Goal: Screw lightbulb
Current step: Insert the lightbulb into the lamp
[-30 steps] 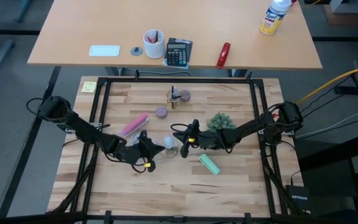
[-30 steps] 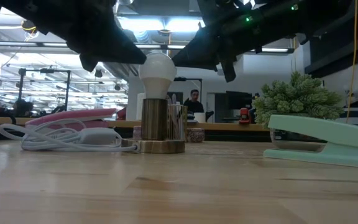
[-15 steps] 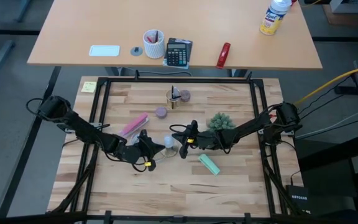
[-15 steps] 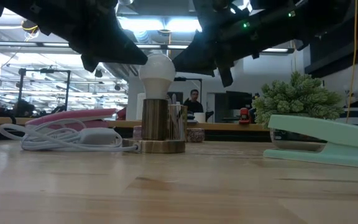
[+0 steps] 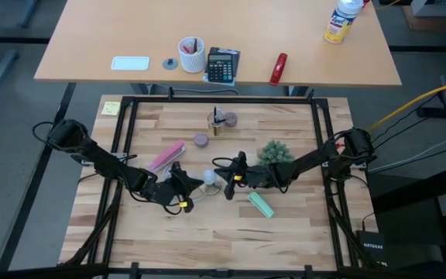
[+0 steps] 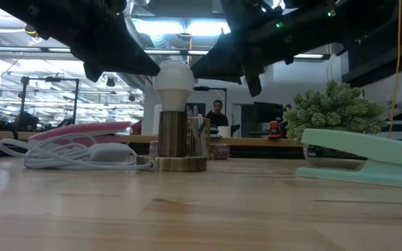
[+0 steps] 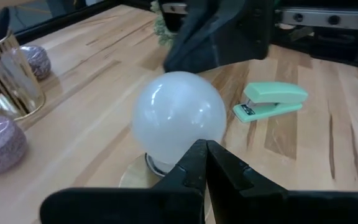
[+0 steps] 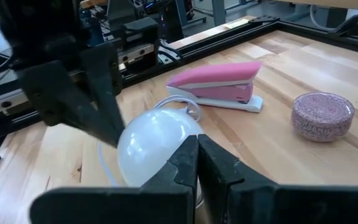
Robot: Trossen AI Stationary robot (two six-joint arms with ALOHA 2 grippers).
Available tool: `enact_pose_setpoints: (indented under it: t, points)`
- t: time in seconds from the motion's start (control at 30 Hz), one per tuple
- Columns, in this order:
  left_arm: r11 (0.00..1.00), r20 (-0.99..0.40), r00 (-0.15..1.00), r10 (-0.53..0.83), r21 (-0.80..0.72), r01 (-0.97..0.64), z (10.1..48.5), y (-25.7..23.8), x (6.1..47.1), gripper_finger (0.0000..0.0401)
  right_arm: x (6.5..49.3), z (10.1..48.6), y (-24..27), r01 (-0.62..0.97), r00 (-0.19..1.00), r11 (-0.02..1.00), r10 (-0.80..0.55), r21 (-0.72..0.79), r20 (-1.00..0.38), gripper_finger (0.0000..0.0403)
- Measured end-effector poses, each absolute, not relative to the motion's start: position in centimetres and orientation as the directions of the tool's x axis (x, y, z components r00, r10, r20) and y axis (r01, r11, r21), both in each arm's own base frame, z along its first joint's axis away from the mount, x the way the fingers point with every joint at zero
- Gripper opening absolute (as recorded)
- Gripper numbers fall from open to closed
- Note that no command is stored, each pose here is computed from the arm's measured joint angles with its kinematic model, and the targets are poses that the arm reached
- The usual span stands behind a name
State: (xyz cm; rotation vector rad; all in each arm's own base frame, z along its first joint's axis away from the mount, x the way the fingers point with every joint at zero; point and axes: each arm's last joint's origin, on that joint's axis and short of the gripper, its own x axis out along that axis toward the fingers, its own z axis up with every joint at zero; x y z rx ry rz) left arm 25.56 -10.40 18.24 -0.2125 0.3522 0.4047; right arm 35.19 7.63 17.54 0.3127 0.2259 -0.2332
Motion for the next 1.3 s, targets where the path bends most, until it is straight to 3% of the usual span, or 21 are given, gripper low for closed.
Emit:
enact_pose_setpoints:
  t: [0.53,0.73,1.3]
  points:
    - [0.861,-0.356,0.834,0.423,-0.130,-0.492,18.1,-10.1,25.4,0.0001,34.9,17.4,8.8,0.227,0.952,0.925,-0.145,0.305,-0.268,0.0014]
    - [0.831,-0.361,0.816,0.451,-0.162,-0.532,18.0,-9.9,25.4,0.0001,34.7,17.4,9.8,0.147,0.960,0.935,-0.057,0.321,-0.276,0.0014]
    - [0.823,-0.279,0.819,0.502,-0.139,-0.551,20.4,-9.6,24.4,0.0001,34.3,20.5,9.5,0.153,0.983,0.956,-0.121,0.249,-0.138,0.0014]
